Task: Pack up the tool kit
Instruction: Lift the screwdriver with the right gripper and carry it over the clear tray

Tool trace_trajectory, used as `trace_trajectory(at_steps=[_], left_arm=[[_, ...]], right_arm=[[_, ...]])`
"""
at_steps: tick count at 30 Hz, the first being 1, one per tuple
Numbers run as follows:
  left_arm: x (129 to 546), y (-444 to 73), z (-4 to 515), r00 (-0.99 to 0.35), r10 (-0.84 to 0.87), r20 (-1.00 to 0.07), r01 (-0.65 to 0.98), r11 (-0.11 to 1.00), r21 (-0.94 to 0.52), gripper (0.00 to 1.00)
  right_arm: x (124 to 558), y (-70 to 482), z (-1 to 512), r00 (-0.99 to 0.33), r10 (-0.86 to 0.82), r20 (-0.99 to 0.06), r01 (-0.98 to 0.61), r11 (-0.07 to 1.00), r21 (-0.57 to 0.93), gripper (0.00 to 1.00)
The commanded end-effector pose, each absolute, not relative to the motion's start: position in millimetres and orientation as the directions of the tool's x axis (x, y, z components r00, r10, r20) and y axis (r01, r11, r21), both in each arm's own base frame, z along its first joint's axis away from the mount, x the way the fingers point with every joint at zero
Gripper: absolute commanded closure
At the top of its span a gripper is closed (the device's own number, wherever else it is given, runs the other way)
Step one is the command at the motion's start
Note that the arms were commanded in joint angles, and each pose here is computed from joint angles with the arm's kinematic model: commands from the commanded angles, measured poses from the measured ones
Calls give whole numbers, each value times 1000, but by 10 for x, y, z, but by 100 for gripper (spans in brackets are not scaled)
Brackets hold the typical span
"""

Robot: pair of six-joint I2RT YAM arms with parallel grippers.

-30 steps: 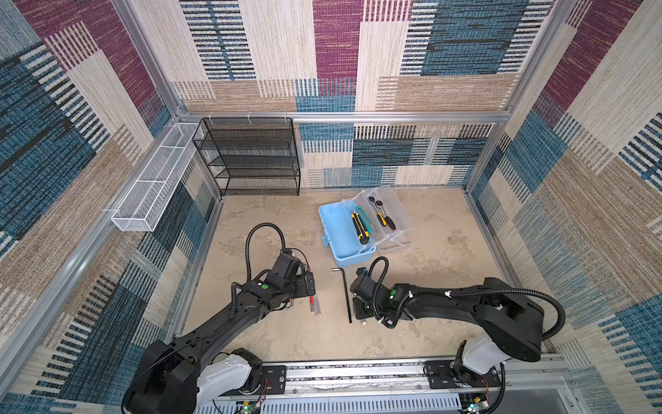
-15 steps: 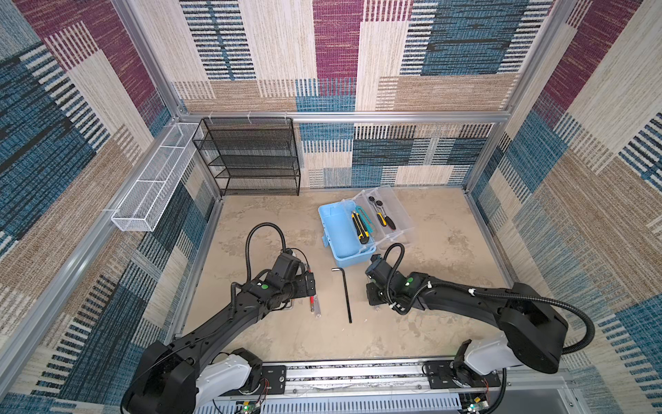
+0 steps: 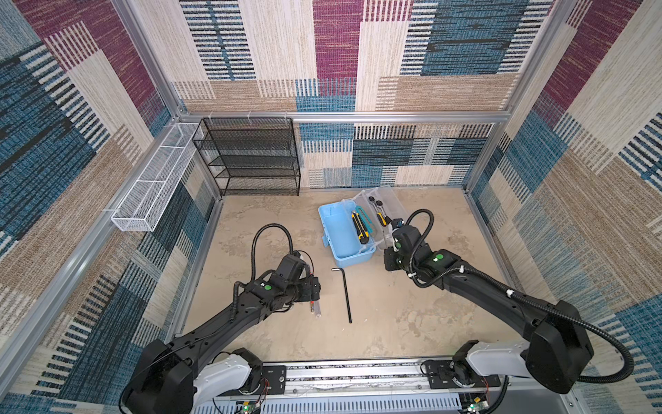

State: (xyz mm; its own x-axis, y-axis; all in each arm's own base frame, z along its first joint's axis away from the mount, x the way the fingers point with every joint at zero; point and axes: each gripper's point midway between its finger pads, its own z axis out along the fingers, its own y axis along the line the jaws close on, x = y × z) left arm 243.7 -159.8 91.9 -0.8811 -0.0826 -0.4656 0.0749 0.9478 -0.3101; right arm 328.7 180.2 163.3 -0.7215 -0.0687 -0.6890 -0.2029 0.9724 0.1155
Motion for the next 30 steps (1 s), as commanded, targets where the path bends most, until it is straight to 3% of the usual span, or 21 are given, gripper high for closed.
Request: trace_trajectory(at_steps=[1,12,21,30], left_arm=[[2456,-1592,946,-882,-94,-462,55,953,-298,12],[2435,-1678,858,-906,-49,-420,71,962,-264,14],[2396,-1724,802,-919,-39,-393,65,966,-248,19],[2368,-1766,742,-933,-14,-359,76,968,-237,25]], right_arm=[[3505,1697,1833,-665,-129,-736,-239,970,46,85],[4396,1287,2377,-518,-189,-834,-240,968,-70,85],[4968,1299,2159,-532,-252,-809,-275,954,-117,86],[5268,1399,1810,-579,-286,-764,-325,940,-105,86]])
